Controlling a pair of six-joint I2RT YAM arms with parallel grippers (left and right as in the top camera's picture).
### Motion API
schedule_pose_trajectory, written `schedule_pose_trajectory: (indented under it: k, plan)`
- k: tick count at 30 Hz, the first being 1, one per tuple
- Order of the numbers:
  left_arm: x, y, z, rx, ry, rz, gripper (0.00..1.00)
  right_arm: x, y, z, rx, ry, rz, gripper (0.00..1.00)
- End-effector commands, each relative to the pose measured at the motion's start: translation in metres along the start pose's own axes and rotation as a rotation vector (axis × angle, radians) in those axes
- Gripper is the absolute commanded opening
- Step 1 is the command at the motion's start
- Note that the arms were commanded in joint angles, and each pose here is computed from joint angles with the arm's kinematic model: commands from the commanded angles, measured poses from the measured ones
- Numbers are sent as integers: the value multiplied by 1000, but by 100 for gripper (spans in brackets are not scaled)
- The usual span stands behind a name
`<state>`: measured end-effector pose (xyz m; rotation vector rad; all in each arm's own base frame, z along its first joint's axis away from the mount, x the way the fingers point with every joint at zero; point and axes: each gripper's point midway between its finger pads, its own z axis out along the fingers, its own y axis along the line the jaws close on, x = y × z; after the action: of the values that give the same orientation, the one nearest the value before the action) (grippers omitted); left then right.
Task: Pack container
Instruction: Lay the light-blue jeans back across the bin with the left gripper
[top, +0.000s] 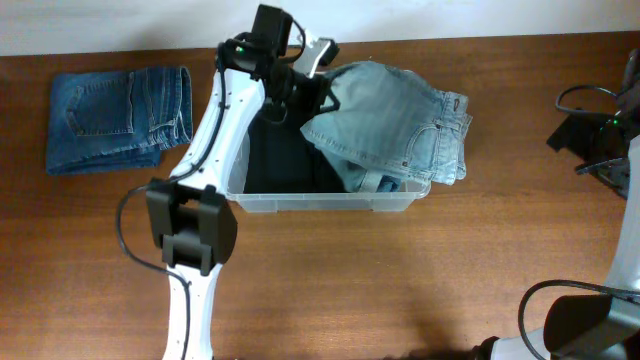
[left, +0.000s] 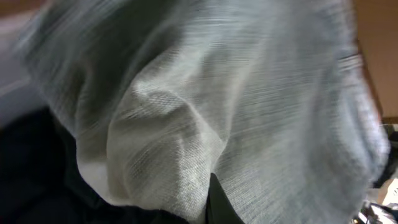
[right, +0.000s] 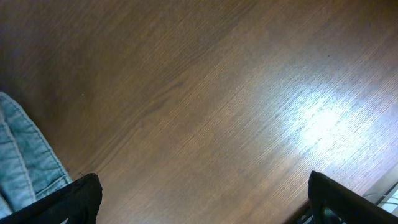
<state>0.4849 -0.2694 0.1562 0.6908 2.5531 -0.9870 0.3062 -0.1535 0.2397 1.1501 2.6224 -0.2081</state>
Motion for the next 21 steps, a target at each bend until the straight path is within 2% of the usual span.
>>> schedule_pose_trajectory:
  k: [1, 7, 16, 21]
  plan:
    - [11, 31, 7, -41, 36, -39, 2, 0, -2, -4, -2, -12, 14, 98]
    - [24, 61, -8, -79, 60, -123, 1, 0, -2, -4, -2, -12, 14, 98]
    - [57, 106, -53, -107, 108, -328, 1, 0, -2, -4, -3, -11, 14, 98]
    - [77, 131, -65, -264, 148, -566, 1, 0, -2, -4, -2, -12, 14, 98]
